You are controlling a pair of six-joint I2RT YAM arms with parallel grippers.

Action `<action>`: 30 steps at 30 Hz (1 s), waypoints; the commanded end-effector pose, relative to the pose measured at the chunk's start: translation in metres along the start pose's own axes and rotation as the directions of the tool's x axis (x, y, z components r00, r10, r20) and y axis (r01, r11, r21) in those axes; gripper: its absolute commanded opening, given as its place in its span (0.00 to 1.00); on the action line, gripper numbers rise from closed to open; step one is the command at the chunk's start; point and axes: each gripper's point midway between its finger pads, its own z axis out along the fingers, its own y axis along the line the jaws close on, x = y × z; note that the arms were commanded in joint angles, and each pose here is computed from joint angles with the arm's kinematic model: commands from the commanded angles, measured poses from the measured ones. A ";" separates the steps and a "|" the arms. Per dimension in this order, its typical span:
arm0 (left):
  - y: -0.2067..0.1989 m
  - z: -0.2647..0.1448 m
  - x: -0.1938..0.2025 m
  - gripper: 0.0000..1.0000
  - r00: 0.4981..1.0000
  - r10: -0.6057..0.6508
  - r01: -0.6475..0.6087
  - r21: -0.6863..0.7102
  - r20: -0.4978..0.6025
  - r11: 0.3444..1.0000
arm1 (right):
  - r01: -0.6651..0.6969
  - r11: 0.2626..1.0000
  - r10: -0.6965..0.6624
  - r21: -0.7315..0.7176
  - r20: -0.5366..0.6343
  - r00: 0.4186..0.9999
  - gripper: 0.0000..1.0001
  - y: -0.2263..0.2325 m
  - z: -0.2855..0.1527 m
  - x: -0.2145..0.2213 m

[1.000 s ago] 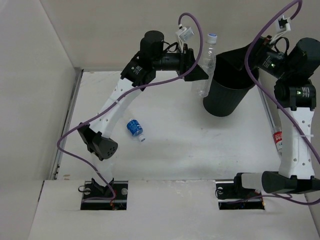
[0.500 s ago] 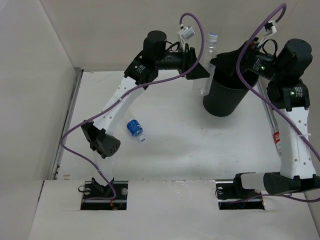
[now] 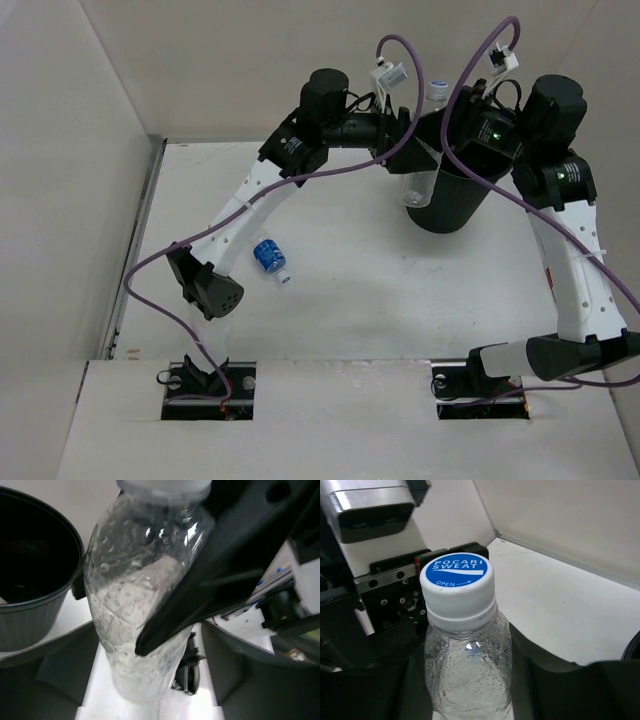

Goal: Put the plastic bottles in the bin

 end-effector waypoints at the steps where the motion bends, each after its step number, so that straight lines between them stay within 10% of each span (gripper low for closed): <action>1: -0.023 -0.018 -0.025 0.95 0.995 0.072 -0.073 0.006 0.071 0.997 | 0.073 0.997 -0.074 0.037 0.035 0.997 0.00 0.002 -0.003 -0.012; 11: 0.087 -0.136 -0.017 1.00 0.989 0.149 -0.140 -0.337 -0.001 0.931 | 0.230 0.863 -0.302 0.450 0.095 0.948 0.00 -0.103 -0.016 -0.066; 21: 0.124 -0.231 0.057 1.00 0.902 0.309 -0.428 -0.521 -0.302 0.739 | 0.202 0.423 -0.443 0.883 0.007 0.896 0.03 -0.224 -0.045 -0.085; 23: 0.115 -0.232 0.065 1.00 0.870 0.351 -0.488 -0.509 -0.345 0.709 | 0.212 0.387 -0.417 0.898 -0.035 0.908 0.38 -0.241 -0.041 -0.070; 25: 0.108 -0.232 0.073 1.00 0.840 0.379 -0.537 -0.497 -0.388 0.682 | 0.213 0.410 -0.395 0.887 -0.038 0.918 0.95 -0.244 -0.035 -0.059; 30: 0.122 -0.241 0.105 1.00 0.782 0.336 -0.602 -0.497 -0.525 0.625 | 0.198 0.531 -0.375 0.824 0.019 0.927 1.00 -0.212 -0.027 -0.064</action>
